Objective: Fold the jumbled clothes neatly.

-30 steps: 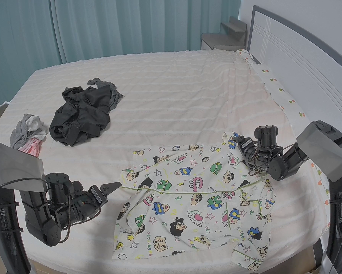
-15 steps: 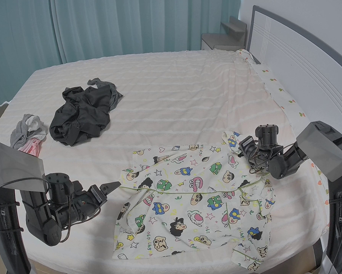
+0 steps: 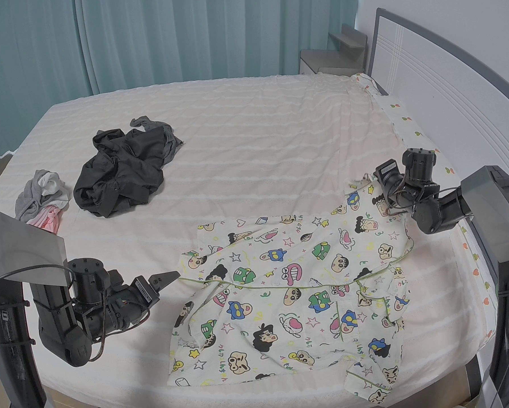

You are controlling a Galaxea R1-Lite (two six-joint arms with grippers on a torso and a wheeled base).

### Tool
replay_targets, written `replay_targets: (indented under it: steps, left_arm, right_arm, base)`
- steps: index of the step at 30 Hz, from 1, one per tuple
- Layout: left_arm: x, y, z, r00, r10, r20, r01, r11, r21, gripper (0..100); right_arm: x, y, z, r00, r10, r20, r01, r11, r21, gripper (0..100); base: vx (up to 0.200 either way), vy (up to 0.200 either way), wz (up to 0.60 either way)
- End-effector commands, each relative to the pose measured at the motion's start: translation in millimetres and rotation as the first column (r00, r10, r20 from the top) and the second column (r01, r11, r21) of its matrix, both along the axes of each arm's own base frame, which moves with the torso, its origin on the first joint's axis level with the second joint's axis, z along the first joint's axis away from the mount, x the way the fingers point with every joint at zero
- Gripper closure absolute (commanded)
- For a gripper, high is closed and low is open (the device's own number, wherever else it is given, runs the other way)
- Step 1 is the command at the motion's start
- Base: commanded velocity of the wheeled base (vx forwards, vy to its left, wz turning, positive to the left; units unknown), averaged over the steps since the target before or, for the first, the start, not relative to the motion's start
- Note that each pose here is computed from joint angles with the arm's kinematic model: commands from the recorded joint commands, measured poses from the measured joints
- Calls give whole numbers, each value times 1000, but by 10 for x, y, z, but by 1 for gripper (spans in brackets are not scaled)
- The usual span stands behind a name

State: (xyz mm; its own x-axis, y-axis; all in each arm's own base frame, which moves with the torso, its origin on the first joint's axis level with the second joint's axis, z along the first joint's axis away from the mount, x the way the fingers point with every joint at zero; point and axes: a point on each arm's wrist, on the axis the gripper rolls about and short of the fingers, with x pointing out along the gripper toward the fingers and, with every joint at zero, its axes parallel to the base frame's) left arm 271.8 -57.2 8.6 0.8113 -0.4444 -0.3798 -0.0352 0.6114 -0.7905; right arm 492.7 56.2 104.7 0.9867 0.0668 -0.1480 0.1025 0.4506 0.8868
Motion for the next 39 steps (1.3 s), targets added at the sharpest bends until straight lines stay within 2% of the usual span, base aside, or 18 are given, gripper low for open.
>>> replay_targets:
  steps: [1, 8, 15, 16, 20, 30, 33, 36, 39]
  left_arm:
    - [7, -1, -3, 1000, 1, 11, -1, 1000, -1, 0]
    - [4, 0, -5, 1000, 1, 9, -1, 1000, -1, 0]
    - [4, 0, -13, 1000, 1, 5, -1, 1000, -2, 0]
    - [3, -4, -13, 1000, -1, 6, 1, 1000, 0, 0]
    - [3, -4, -13, 1000, -1, 6, 1, 1000, 0, 0]
    - [7, -5, -12, 1000, 0, 7, 0, 1000, -2, 0]
    - [9, -10, -10, 1000, -4, 9, 4, 1000, -2, 0]
    - [5, -31, -15, 1000, -12, 8, 12, 1000, 0, 0]
    - [0, -82, -7, 999, -37, 24, 37, 999, 22, 0]
  right_arm:
    - [209, -161, -7, 999, -29, 38, 29, 1000, 1, 100]
    - [422, -342, -206, 998, -64, 5, 64, 998, -24, 100]
    - [436, -348, -259, 998, -55, -2, 55, 997, -45, 100]
    - [436, -347, -257, 999, -52, 0, 52, 998, -44, 0]
    - [448, -371, -187, 998, -53, 26, 55, 997, -54, 0]
    - [378, -660, 41, 992, -115, 52, 118, 992, -46, 0]
    - [213, -713, 142, 992, -126, 26, 127, 991, -49, 0]
    - [-107, -621, 139, 993, -100, -63, 95, 992, -77, 0]
    - [-496, -434, 178, 993, -53, -104, 39, 990, -136, 0]
  base:
    - [0, 0, 0]
    - [0, 0, 0]
    - [0, 0, 0]
    - [0, 0, 0]
    - [0, 0, 0]
    - [0, 0, 0]
    - [0, 0, 0]
    - [0, 0, 0]
    - [0, 0, 0]
